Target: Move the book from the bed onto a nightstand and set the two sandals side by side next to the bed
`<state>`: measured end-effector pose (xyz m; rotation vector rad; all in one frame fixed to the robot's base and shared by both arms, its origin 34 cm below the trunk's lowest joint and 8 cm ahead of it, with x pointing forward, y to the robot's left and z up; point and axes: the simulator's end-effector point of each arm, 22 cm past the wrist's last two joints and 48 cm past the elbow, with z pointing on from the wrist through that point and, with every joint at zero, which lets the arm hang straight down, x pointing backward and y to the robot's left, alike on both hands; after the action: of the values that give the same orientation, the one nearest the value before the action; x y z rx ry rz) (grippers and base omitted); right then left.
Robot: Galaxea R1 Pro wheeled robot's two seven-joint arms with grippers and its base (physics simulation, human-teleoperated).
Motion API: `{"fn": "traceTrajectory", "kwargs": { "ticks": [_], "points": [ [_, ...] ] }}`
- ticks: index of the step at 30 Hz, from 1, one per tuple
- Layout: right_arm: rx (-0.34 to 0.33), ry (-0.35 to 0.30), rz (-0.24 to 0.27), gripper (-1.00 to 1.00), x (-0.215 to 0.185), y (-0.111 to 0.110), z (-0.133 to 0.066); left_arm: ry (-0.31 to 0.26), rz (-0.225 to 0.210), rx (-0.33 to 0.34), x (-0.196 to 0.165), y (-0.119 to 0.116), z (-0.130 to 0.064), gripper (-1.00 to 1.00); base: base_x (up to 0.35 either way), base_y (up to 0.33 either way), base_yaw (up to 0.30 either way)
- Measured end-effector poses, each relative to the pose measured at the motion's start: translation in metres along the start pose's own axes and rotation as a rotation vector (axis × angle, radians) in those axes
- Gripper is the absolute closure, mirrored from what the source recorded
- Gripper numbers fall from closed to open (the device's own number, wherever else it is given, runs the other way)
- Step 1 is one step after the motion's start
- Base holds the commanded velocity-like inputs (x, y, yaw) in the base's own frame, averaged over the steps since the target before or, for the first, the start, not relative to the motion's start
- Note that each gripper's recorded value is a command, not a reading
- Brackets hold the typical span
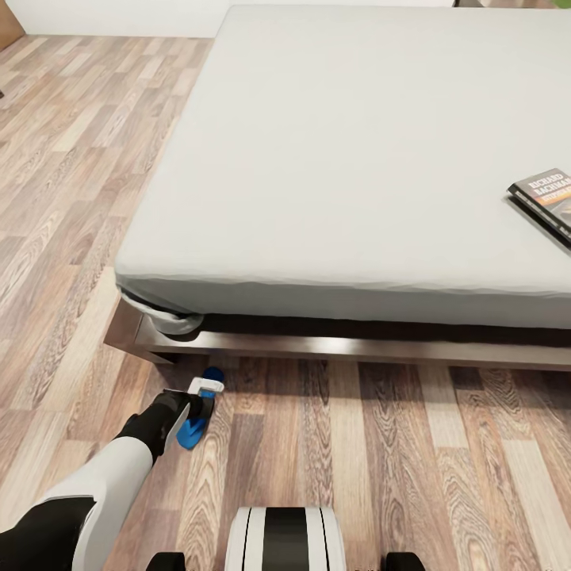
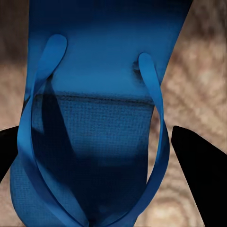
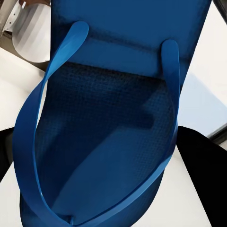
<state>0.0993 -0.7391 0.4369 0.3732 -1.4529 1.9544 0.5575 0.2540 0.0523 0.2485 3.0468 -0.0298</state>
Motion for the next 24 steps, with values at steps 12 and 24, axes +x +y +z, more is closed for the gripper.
{"fn": "traceTrajectory", "kwargs": {
  "ticks": [12,24],
  "points": [
    [0.007,0.009,-0.039,1.0,0.01,0.002,0.003,0.013,-0.003,0.006,0.005,-0.001,0.005,1.0,0.0,0.0,0.0],
    [0.011,0.007,-0.053,1.0,0.011,0.003,0.003,0.027,-0.006,0.008,0.009,-0.001,0.01,1.0,0.0,0.0,0.0]
  ]
}}
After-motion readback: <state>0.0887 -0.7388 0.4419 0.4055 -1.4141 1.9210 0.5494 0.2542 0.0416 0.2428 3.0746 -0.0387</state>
